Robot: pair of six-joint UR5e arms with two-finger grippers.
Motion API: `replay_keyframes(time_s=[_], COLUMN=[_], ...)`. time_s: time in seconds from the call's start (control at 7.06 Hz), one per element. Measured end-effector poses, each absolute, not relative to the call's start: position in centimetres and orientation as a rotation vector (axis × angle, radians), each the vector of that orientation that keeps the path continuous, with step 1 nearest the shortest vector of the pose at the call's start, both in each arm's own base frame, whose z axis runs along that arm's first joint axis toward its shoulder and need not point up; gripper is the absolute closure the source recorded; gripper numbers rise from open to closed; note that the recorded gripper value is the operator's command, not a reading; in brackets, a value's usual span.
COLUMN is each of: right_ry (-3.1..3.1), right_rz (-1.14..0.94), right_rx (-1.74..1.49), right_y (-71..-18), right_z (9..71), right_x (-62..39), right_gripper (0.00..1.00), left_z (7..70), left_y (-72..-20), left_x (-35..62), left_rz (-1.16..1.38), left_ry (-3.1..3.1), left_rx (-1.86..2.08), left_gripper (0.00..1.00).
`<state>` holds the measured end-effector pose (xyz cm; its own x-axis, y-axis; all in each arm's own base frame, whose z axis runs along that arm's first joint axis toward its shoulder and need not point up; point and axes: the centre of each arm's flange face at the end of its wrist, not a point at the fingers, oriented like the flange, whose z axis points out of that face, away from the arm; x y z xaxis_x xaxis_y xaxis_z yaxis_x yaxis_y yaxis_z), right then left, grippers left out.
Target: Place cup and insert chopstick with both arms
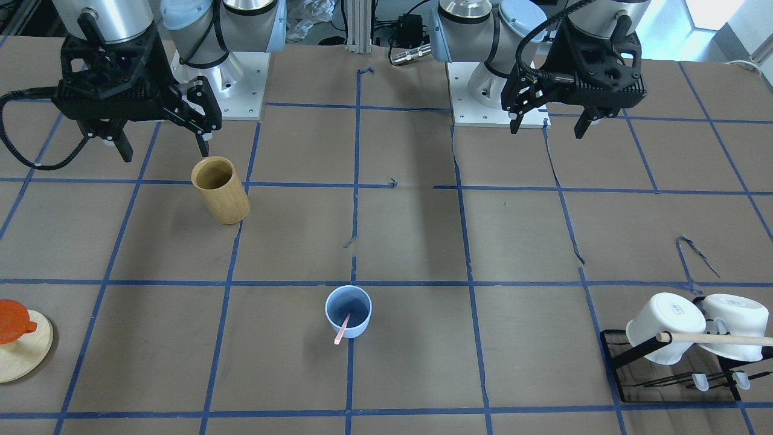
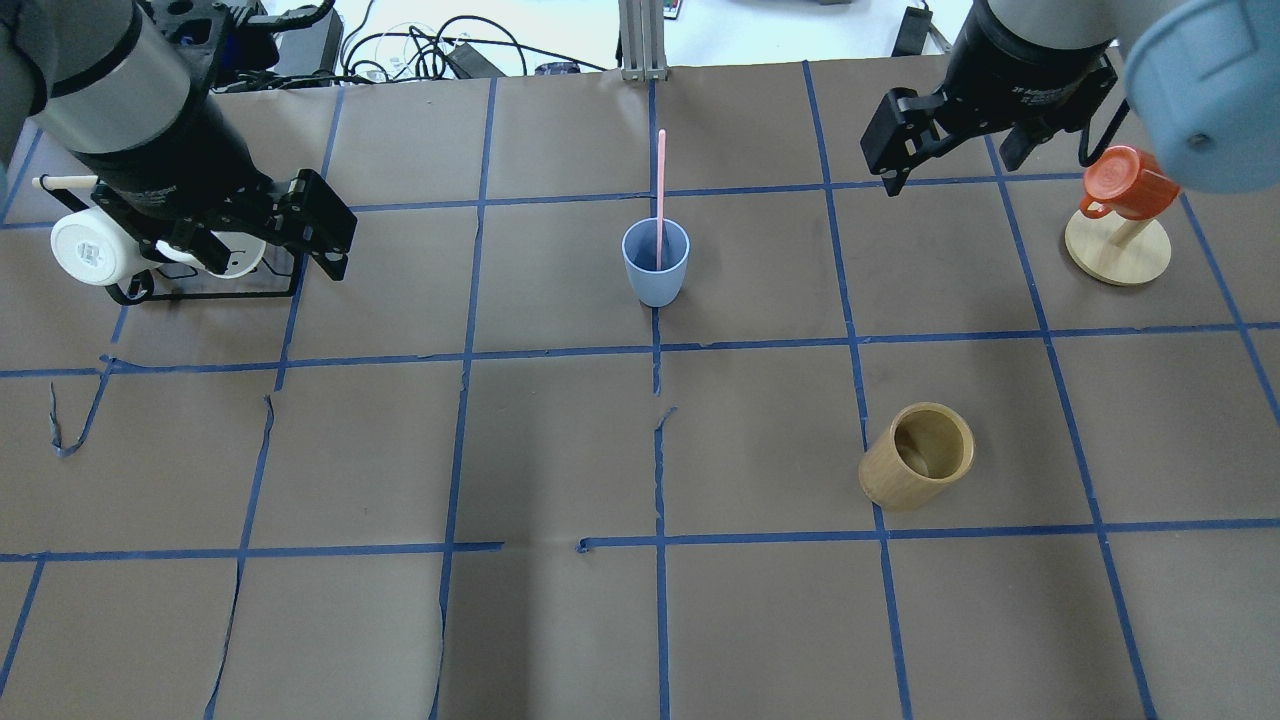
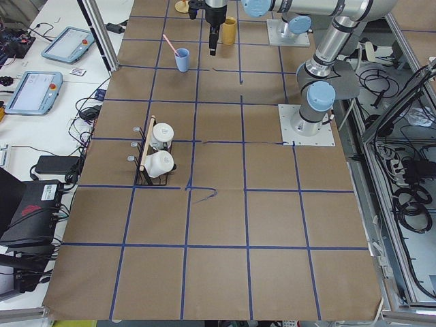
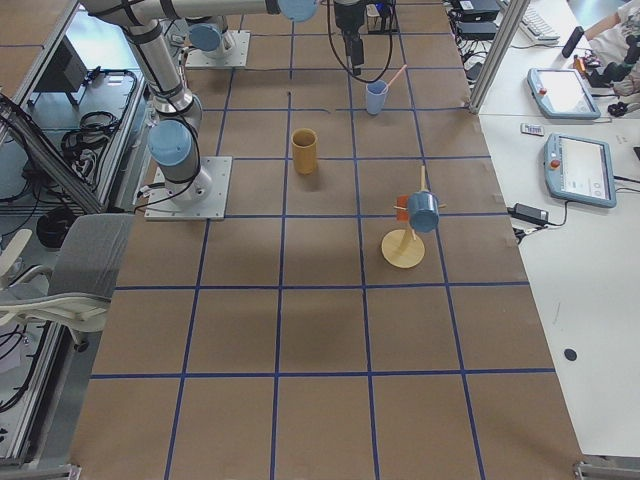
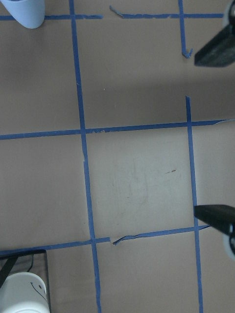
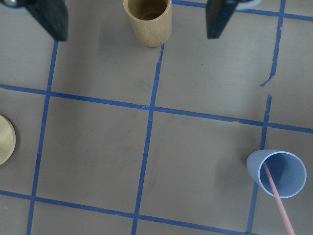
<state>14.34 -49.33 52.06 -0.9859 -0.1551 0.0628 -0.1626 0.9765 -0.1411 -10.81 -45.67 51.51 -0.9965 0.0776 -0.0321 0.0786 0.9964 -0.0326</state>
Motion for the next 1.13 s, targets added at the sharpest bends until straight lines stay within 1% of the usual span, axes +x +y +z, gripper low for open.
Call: replay_keyframes(time_s=[1.13], right_ry=[-3.088], right_rz=[0.191], right_rx=[0.245], right_y=[-48.54], right_z=[52.56], right_x=[14.24], right_gripper=[0.00], left_z=[51.37], left_y=[-45.83], left_x=[-10.77], left_rz=[-0.049], left_ry=[3.109], left_rx=[0.120], left_gripper=[0.00])
